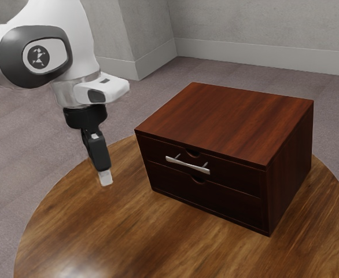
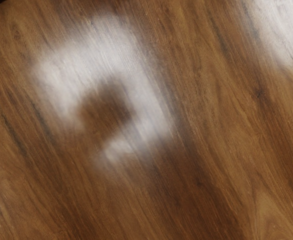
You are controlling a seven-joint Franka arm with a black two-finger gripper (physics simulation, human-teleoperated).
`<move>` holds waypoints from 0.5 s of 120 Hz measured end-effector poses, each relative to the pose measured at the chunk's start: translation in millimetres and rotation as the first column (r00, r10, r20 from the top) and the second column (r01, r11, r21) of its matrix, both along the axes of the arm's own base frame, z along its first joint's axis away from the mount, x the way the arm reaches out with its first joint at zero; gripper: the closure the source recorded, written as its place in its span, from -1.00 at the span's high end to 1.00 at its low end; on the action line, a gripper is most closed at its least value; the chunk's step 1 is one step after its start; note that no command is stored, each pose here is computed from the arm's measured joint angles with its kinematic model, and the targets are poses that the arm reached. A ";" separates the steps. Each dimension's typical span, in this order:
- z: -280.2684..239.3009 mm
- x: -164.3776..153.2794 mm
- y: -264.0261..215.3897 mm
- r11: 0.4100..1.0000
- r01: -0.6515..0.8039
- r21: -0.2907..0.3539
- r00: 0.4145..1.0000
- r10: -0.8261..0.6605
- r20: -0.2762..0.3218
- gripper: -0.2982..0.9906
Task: Pull the drawer handle with one arm to open the drawer
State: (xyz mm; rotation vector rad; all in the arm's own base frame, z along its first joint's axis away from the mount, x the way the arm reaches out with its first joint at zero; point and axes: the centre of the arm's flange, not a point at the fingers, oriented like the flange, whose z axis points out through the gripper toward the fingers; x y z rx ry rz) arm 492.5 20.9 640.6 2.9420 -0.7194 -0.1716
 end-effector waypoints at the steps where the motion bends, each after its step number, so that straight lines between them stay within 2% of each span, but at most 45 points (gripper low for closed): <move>1: 1.9 2.7 3.4 1.000 0.003 0.002 1.000 -0.003 0.014 0.54; 8: 10.6 15.4 25.4 1.000 0.018 0.018 0.996 -0.020 0.089 0.54; 15: 16.9 21.3 32.0 0.996 0.060 0.061 0.989 -0.068 0.135 0.54; 20: 29.8 17.1 19.9 0.989 0.117 0.091 0.977 -0.131 0.169 0.54; 26: 44.6 7.1 -18.7 0.966 0.226 0.125 0.948 -0.248 0.199 0.54; 34: 45.6 -24.7 -79.3 0.904 0.393 0.169 0.887 -0.421 0.192 0.54; 42: 42.9 -60.1 -130.0 0.823 0.508 0.256 0.818 -0.554 0.158 0.54; 52: 13.4 -64.3 -142.3 0.757 0.585 0.292 0.767 -0.633 0.103 0.54; 60: -4.4 -60.7 -141.6 0.707 0.634 0.313 0.719 -0.688 0.100 0.54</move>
